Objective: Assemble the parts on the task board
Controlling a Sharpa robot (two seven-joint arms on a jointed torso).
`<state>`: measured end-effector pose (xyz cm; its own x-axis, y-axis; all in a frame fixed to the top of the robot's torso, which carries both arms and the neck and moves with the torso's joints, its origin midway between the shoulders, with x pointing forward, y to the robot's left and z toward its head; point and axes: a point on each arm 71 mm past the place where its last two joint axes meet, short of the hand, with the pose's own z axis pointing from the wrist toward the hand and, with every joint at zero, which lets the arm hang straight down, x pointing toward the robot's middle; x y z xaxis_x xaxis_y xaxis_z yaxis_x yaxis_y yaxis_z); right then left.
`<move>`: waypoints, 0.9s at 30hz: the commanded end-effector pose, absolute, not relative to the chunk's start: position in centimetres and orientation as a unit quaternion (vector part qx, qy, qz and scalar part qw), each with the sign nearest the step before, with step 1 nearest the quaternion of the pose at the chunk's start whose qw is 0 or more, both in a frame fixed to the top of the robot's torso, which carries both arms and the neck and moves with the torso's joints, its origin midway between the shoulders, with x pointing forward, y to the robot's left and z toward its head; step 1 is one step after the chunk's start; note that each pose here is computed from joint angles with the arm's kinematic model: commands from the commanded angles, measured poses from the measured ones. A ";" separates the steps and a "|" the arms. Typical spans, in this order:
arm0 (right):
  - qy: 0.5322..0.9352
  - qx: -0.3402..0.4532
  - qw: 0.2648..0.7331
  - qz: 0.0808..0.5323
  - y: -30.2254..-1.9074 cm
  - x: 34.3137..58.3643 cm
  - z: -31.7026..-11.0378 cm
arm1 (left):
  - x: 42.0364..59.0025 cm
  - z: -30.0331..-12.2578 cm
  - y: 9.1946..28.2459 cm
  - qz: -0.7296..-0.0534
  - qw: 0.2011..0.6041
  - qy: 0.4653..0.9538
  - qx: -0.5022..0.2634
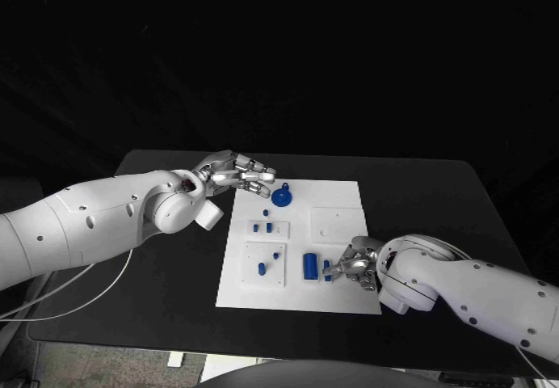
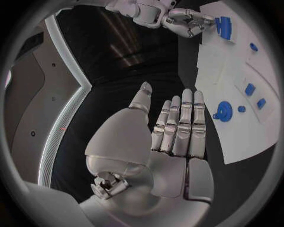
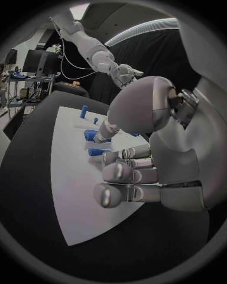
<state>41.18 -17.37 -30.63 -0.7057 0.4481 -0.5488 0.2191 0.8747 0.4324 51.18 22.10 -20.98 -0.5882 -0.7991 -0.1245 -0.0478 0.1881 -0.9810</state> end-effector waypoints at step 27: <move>0.913 0.163 0.343 0.149 -17.2 42.0 -31.5 | 51.1 -20.9 21.8 -0.565 0.329 0.695 -0.300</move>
